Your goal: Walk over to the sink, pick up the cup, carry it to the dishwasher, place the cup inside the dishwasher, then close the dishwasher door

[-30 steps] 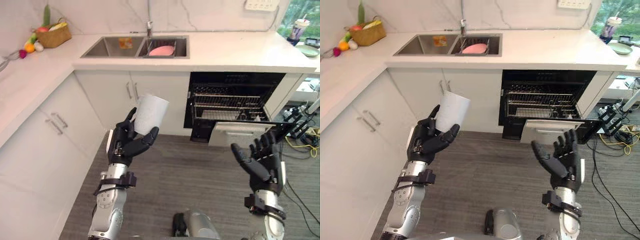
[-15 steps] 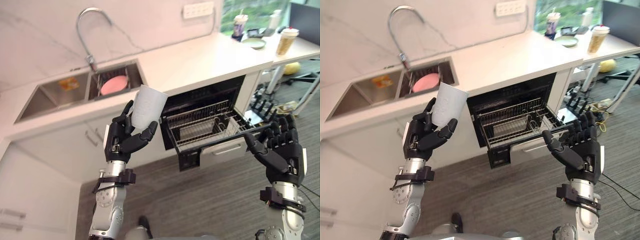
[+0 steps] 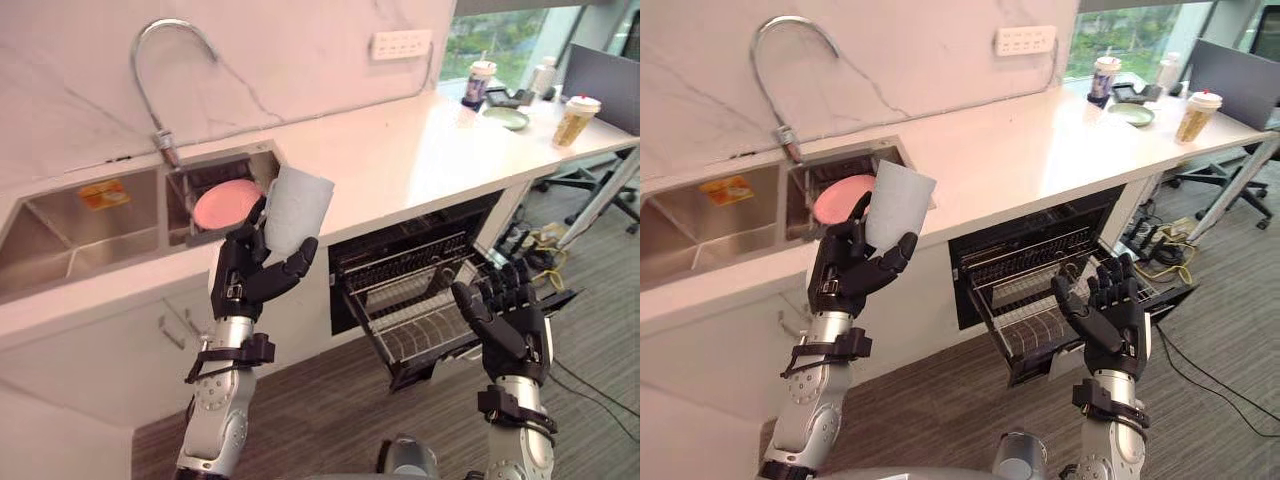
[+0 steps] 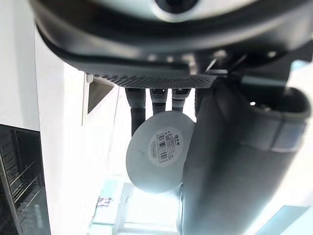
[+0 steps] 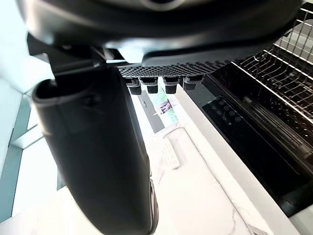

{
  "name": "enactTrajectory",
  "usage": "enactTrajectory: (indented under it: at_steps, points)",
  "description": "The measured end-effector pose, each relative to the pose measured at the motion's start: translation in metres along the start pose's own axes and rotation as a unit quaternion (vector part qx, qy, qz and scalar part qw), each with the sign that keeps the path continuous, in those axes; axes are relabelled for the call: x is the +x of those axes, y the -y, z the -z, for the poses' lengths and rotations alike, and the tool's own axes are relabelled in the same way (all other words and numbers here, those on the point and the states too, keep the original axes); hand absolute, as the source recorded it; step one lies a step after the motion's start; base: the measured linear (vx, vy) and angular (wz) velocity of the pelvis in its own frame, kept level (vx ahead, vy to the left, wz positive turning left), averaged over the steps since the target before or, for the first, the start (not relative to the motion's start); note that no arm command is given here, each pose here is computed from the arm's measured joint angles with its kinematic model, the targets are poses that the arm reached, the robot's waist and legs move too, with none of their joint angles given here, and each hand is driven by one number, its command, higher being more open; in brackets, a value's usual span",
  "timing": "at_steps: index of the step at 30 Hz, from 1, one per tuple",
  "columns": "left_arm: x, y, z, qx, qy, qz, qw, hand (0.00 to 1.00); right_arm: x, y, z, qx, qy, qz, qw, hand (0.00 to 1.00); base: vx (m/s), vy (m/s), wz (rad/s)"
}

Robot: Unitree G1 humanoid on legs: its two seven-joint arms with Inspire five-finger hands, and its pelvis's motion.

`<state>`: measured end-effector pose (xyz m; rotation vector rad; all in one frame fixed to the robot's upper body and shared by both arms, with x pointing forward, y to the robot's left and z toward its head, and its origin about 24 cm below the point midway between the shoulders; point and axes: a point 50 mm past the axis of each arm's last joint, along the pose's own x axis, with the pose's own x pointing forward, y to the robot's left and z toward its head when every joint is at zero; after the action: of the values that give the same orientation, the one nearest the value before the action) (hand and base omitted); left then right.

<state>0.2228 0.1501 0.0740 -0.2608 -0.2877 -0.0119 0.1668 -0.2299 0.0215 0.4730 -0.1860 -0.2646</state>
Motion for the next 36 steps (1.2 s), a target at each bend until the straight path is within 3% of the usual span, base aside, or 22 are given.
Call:
enactTrajectory:
  at_steps: [9, 20, 28, 31, 36]
  points:
    - [-0.002, 0.015, 0.001, -0.005, 0.012, 0.012, 1.0, 0.0, 0.014, -0.028, -0.016, -0.001, 0.031, -0.083, 0.996, 1.0, 0.26, -0.078, -0.43]
    - [0.008, 0.023, -0.003, -0.031, 0.045, -0.012, 0.998, 0.0, 0.017, -0.017, -0.026, -0.024, 0.045, -0.085, 0.995, 1.0, 0.21, 0.185, -0.42]
    - [0.038, 0.044, -0.021, -0.038, 0.094, 0.034, 0.994, 0.0, 0.019, -0.029, -0.015, 0.031, 0.053, -0.086, 0.994, 1.0, 0.02, 0.24, -0.23]
    - [0.039, 0.052, -0.019, -0.041, 0.089, 0.05, 0.994, 0.0, 0.022, -0.036, -0.017, 0.048, 0.062, -0.117, 0.99, 1.0, -0.02, 0.09, -0.33]
    - [0.046, 0.063, -0.01, -0.029, 0.074, 0.073, 0.994, 0.0, 0.029, -0.055, -0.029, 0.167, 0.083, -0.212, 0.959, 1.0, -0.03, 0.03, -0.34]
